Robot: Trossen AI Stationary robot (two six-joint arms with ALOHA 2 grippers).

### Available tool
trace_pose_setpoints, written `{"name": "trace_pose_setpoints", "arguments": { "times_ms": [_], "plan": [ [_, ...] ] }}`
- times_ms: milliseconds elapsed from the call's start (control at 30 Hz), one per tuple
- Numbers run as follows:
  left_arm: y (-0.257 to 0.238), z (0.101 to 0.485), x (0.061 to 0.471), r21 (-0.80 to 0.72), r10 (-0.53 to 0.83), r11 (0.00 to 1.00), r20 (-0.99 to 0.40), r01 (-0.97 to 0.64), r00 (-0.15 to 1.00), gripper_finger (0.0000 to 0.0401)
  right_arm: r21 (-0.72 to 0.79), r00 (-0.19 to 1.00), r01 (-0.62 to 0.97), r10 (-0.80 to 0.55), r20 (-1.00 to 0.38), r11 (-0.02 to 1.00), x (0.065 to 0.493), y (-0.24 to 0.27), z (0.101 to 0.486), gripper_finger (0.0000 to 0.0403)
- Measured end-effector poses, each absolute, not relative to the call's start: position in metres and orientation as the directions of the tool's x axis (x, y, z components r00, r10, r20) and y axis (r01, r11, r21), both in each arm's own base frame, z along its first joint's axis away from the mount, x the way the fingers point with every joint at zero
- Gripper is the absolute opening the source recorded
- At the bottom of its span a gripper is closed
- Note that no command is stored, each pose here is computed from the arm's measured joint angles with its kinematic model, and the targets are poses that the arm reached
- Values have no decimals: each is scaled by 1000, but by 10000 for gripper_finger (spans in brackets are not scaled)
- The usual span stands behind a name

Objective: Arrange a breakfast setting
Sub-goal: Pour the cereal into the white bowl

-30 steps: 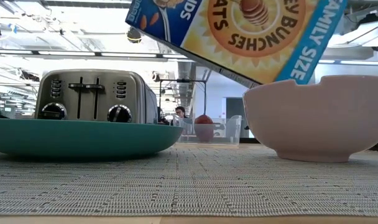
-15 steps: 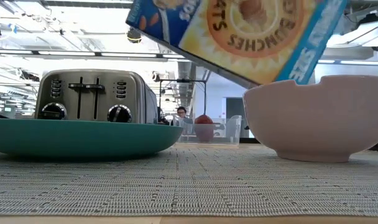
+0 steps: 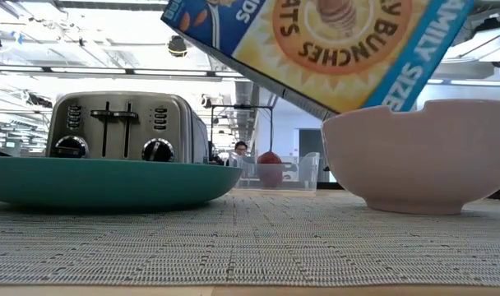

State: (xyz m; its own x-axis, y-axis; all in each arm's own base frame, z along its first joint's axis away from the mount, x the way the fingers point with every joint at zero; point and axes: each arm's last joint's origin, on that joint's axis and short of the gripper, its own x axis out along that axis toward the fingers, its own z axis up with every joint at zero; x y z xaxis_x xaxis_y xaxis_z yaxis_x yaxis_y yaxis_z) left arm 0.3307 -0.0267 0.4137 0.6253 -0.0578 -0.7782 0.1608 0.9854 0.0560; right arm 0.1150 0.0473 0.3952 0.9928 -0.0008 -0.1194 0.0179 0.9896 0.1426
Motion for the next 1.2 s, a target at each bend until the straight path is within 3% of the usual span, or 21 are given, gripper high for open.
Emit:
{"name": "trace_pose_setpoints", "arguments": {
  "times_ms": [167,433,700,900,1000,1200],
  "plan": [
    [-28,414,331,59,-69,982,-773,178,631,113,143,993,18,0,-119,990,115,47,395,232],
    [-29,415,332,75,-68,978,-768,196,637,9,143,993,18,0,-119,990,115,47,395,232],
    [-29,415,333,86,-68,975,-761,204,645,20,143,993,18,-1,-119,990,115,47,395,232],
    [-27,416,333,140,7,978,-755,152,655,3,143,993,18,0,-119,990,115,47,395,232],
    [-30,416,334,100,-61,973,-752,206,656,2,143,993,18,-1,-119,990,115,47,395,232],
    [-30,417,335,142,-18,973,-740,183,672,1,142,994,16,0,-112,990,113,46,396,232]
  ]
}}
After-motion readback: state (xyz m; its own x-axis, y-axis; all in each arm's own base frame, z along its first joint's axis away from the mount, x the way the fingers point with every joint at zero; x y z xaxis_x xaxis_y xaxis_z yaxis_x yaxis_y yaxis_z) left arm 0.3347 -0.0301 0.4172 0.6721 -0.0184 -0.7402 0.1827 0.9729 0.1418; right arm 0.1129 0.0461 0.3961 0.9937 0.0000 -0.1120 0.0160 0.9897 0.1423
